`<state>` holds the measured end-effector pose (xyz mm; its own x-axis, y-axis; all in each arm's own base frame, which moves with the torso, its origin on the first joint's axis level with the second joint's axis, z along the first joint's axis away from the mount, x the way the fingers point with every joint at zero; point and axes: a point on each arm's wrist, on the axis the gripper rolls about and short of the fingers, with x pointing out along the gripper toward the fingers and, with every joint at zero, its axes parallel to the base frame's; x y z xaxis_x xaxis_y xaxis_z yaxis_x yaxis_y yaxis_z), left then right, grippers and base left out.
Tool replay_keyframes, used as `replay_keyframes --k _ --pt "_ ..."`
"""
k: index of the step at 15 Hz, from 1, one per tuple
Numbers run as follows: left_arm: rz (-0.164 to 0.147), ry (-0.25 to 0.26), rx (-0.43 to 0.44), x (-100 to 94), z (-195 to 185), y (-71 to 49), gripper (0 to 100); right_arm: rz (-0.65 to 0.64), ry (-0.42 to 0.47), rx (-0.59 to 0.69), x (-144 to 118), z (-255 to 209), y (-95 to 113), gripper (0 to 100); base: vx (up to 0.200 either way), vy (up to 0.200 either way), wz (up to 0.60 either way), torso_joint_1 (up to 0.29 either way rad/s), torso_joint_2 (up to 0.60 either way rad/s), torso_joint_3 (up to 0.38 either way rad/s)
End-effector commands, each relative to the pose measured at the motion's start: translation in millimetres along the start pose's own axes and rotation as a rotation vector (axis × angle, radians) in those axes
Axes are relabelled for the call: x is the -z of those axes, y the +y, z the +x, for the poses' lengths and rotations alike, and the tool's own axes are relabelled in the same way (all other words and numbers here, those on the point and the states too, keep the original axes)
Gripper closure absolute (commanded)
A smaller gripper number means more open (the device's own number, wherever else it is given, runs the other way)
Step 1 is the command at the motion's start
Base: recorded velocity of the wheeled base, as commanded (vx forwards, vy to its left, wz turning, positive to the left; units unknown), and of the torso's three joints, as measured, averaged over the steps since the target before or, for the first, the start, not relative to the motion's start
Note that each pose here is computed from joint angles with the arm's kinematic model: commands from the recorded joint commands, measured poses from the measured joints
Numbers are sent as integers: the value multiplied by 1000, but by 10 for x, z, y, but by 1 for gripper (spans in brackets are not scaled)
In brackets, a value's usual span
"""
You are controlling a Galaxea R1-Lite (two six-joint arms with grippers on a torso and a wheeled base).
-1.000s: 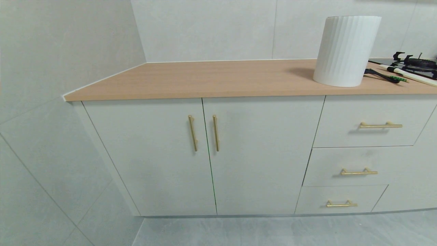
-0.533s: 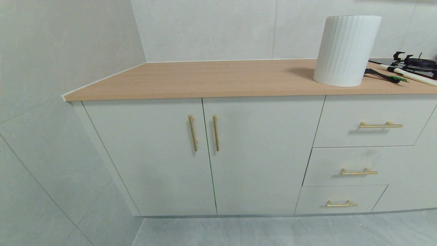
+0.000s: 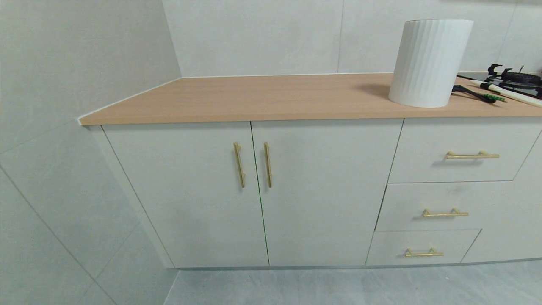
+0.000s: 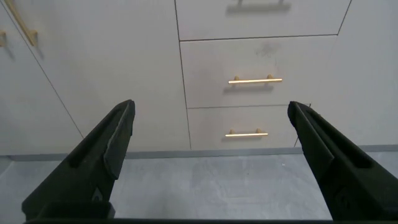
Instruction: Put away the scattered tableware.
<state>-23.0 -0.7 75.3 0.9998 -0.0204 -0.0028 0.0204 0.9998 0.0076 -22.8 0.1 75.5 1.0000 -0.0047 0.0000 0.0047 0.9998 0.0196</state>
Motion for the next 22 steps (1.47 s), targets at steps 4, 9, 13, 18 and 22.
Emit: replay_keyframes --k 4,9,13,18,22 --pt "0 0 0 -4 0 0 0 -9 3 -8 1 1 2 0 0 0 0 0 0 0" --pt "-2 0 -2 -4 0 0 0 -12 6 -9 2 2 2 0 0 0 0 0 0 0" --pt "0 0 -2 -4 0 0 0 -12 8 -9 4 2 2 0 0 -150 0 4 2 1" --pt "0 0 -2 -4 0 0 0 -12 8 -9 4 2 2 0 0 -200 0 3 0 3" --pt "-2 0 -2 -4 0 0 0 -12 6 -11 2 2 2 0 0 -200 0 2 2 1"
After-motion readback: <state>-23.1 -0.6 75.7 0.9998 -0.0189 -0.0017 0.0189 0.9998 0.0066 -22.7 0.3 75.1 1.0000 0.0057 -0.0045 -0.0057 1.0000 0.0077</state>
